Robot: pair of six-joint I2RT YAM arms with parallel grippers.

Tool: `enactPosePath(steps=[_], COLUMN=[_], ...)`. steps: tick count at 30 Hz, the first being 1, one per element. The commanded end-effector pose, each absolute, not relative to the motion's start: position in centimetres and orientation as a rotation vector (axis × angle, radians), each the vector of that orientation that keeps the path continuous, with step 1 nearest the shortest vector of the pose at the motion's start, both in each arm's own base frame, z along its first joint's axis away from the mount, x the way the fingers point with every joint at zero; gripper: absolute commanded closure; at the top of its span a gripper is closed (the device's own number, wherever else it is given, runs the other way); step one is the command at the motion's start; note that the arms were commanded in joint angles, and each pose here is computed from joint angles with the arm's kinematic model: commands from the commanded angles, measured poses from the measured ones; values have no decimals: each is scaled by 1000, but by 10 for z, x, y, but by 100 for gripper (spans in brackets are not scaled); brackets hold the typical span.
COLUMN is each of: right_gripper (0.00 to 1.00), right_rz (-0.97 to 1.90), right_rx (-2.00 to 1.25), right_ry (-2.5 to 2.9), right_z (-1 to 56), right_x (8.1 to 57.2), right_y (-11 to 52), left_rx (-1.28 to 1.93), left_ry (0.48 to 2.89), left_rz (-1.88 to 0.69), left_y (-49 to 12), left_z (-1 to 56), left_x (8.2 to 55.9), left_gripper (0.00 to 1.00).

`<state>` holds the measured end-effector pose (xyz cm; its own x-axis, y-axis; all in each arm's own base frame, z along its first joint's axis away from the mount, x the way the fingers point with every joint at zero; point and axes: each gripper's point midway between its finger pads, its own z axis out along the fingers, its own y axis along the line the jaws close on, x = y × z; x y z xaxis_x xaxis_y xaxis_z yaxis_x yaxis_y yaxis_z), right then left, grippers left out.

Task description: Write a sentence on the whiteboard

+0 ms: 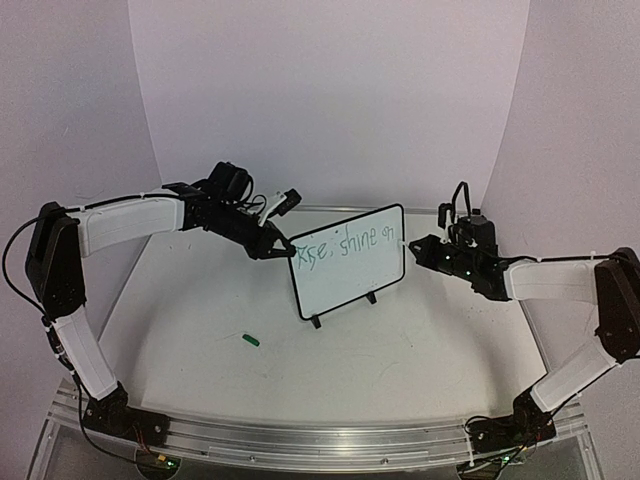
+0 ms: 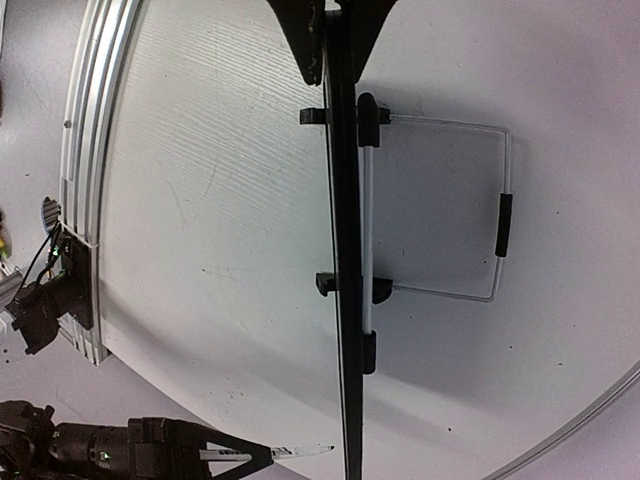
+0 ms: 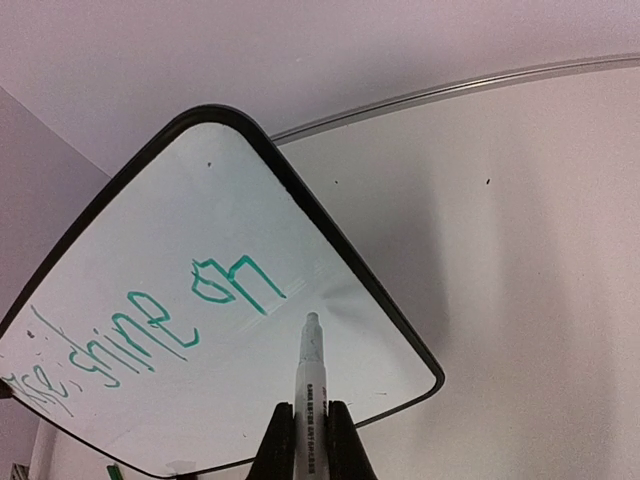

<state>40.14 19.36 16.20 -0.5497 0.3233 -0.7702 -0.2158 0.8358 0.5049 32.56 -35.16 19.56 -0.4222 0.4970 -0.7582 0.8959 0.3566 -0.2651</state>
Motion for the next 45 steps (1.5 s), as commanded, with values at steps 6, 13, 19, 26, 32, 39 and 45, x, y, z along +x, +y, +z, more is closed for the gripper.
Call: enactPosePath(steps=[6,13,19,26,32,39,45], right_gripper=[100,100,100,100,100,100,100], right_rz=[669,668,674,677,676,628,562], right_rx=[96,82,69,70,78,119,126], right_ry=[1977,1972,1983,1979,1954,1893,1845], right_z=[182,185,182,181,191,216,238], right_x=[410,418,425,429,424,401,380], right_y=[188,192,198,200,195,173,152], left_rx=[1275,1276,1278,1280,1275,1235,1212], left_ry=[2188,2186,2184,2186,2189,2202,2202], left_rz=[-839,-843,-845,-845,-842,-865,-913], left_y=[-343,-344,-344,-344,-344,-347,-352], left_z=[157,157,158,156,156,160,165], left_x=[313,312,312,312,313,315,314], left_gripper=[100,100,100,100,100,100,95])
